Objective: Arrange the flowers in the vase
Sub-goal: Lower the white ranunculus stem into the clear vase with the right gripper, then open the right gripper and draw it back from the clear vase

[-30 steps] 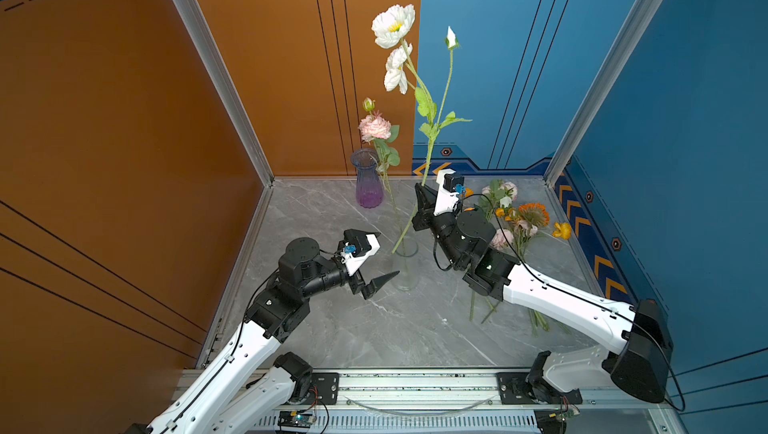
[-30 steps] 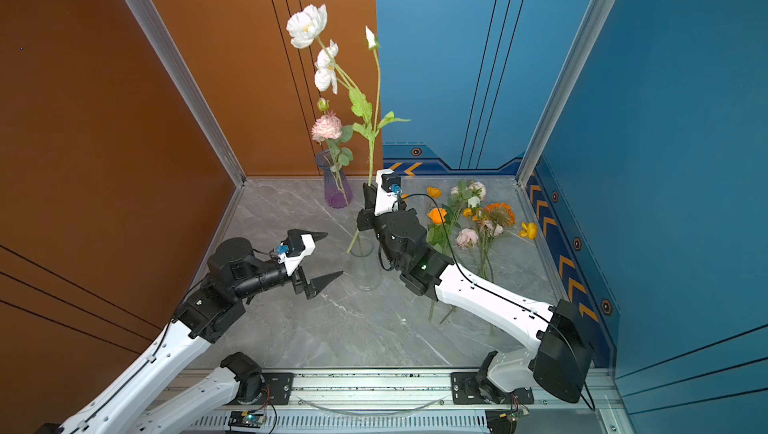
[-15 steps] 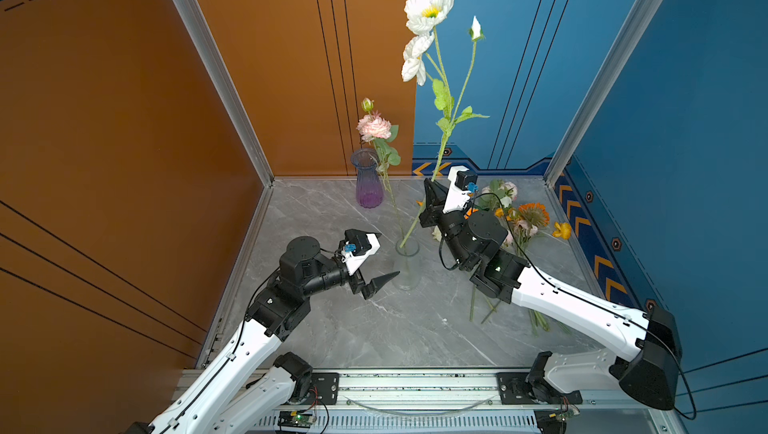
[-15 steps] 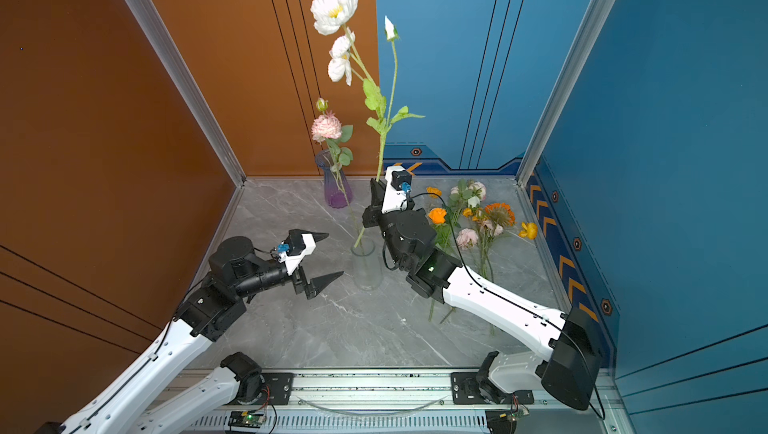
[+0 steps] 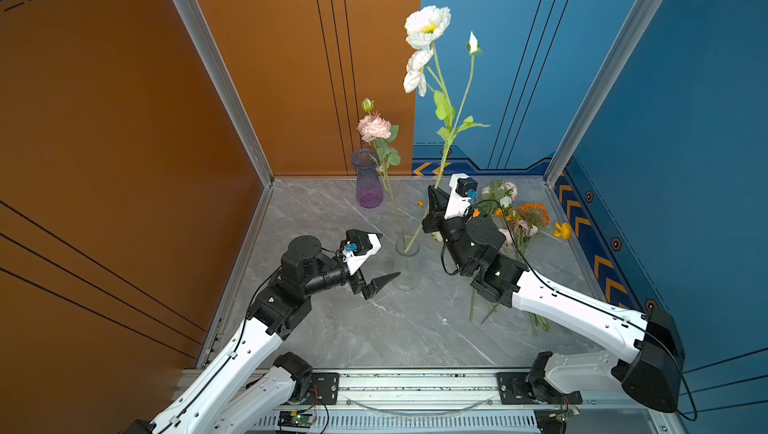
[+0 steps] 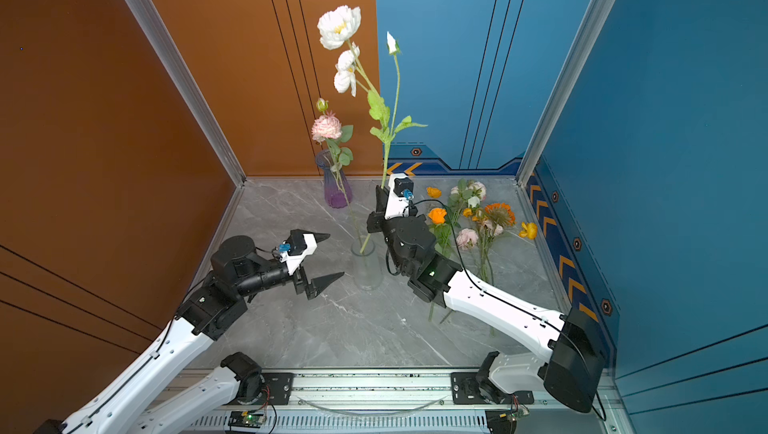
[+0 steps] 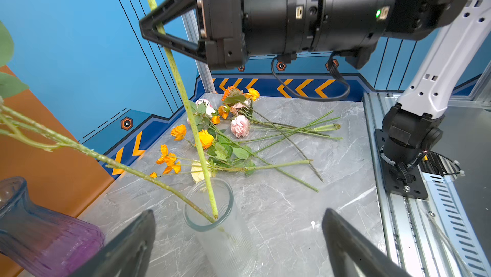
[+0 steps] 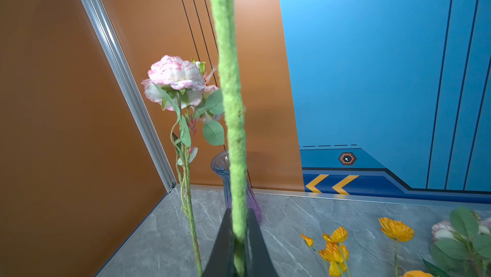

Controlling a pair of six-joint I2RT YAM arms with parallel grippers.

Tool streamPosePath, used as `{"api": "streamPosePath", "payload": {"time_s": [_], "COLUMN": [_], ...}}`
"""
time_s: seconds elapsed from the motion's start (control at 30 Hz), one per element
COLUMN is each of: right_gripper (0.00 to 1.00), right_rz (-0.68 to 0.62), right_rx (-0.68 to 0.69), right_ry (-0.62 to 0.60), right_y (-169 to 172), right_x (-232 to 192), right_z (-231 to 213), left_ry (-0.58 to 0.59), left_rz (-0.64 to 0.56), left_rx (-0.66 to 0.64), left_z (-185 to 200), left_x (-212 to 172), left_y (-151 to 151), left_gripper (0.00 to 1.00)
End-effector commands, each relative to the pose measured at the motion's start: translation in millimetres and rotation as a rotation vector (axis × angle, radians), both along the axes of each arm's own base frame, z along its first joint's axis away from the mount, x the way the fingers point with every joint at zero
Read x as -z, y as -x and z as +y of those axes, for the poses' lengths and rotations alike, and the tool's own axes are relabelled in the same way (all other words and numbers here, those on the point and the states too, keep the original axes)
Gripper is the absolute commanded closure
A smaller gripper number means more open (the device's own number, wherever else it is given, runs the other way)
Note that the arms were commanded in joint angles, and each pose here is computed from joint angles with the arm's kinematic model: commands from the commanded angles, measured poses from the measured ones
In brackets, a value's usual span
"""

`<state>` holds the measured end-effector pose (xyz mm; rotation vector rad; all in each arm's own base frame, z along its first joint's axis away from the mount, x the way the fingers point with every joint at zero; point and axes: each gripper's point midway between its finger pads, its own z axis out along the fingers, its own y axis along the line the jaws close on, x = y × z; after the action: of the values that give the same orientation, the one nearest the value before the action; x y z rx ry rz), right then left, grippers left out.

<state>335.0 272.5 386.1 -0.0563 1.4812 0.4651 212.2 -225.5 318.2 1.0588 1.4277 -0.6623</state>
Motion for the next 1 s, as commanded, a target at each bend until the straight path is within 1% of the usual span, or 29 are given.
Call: {"api": "streamPosePath", "payload": {"time_s": [0.0, 0.5, 0.73, 0.83, 0.97], "right_gripper": [0.98, 0.96, 0.94, 0.93, 0.87], "right_rz": [-0.006, 0.041, 0.045, 0.053, 0.065], "right_rx": [0.009, -0.001, 0.013, 0.01, 0.013], "right_ry": [-0.013, 0.004, -0.022, -0.012, -0.01], "right_y": [2, 21, 22, 23, 23], "right_x": [10, 86, 110, 118, 126], "right_z": [2, 26, 28, 30, 34], "left_ry": [0.02, 0.019, 0.015, 0.015, 0.015], "left_rz": [0.003, 0.015, 0.034, 0.036, 0.038], "left_rx": [0.017, 0.023, 0.032, 0.033, 0.036], "left_z": [-1, -2, -5, -5, -6], "left_x": [-3, -1, 3, 4, 4], "left_y": [1, 0, -1, -1, -1], "left_gripper": [0.02, 0.02, 0.02, 0.02, 0.02]}}
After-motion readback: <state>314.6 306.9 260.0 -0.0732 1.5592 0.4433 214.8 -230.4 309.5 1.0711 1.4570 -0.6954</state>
